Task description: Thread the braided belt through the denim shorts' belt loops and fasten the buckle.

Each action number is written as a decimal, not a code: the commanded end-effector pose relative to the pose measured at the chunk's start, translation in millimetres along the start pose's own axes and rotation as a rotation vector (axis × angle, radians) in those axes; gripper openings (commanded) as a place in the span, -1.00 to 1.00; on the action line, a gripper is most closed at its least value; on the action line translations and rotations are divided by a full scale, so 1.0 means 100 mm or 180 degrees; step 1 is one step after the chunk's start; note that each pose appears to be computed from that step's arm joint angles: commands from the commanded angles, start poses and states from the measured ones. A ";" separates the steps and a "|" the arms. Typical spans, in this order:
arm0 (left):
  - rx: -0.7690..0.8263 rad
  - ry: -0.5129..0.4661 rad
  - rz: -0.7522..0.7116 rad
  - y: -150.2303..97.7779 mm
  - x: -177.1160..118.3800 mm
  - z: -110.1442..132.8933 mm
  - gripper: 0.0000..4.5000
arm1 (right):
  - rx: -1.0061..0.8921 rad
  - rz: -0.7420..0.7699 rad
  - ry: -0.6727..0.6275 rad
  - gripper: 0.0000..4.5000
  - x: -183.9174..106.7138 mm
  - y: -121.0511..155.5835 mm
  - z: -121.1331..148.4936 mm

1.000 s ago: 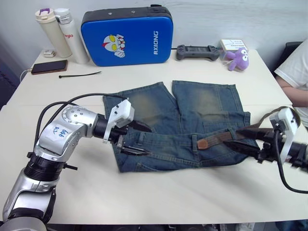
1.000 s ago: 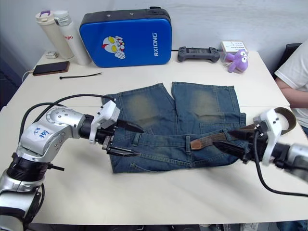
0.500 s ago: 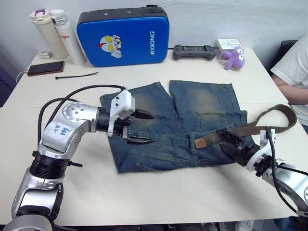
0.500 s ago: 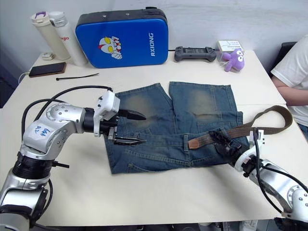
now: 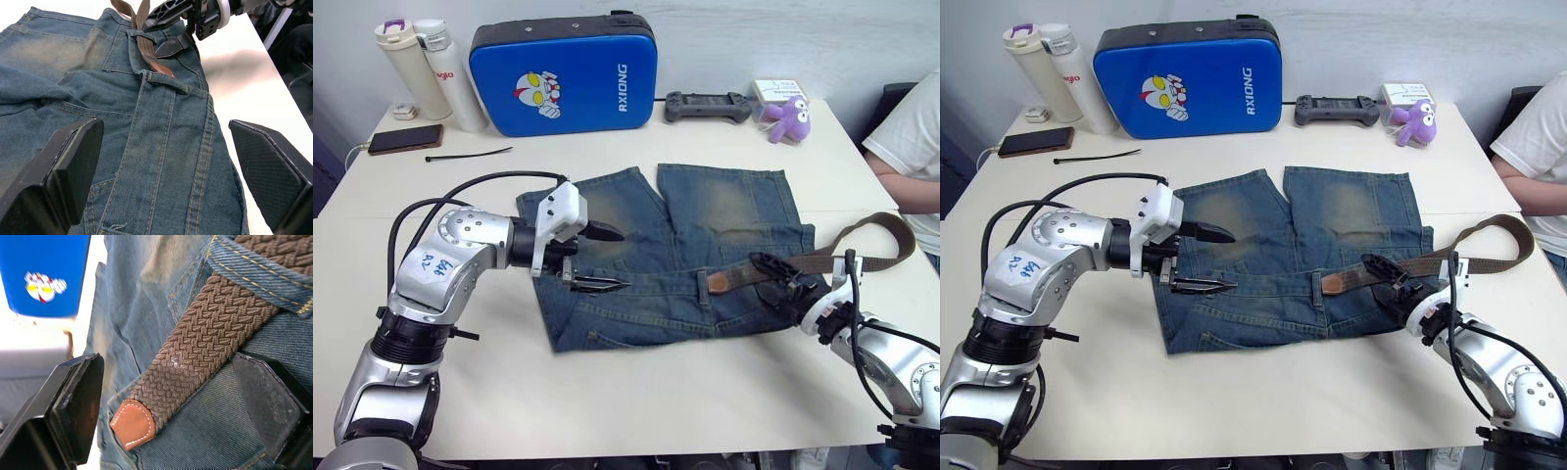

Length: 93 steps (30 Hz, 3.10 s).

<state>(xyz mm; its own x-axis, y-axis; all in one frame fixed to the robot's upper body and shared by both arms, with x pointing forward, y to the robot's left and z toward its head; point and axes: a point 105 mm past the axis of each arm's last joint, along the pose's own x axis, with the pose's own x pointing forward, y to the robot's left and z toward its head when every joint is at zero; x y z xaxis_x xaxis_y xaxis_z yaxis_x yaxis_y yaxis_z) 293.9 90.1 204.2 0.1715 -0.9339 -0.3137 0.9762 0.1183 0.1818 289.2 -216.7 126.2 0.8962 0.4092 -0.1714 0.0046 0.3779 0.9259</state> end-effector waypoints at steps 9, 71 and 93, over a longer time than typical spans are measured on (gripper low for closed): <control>0.0189 0.0021 0.0047 0.03 -0.05 0.09 1.00 | 0.0294 0.0438 -0.0311 0.98 -0.02 0.05 0.09; 0.0251 0.0054 -0.0084 0.04 0.03 0.11 1.00 | -0.0002 0.0481 -0.0247 -0.95 -0.34 -0.44 -0.14; 0.0266 0.0103 -0.0117 0.03 0.03 0.10 1.00 | 0.0203 0.0680 0.0092 -0.95 -0.29 -0.58 -0.14</control>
<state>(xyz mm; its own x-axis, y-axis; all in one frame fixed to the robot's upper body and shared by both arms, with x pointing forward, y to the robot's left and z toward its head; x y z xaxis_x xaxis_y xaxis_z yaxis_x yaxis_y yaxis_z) 297.0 85.0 203.9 0.1377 -0.9266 -0.3500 0.9773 0.0695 0.2003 260.5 -242.0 96.8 0.8626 0.4949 0.1053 -0.2402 0.2174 0.9461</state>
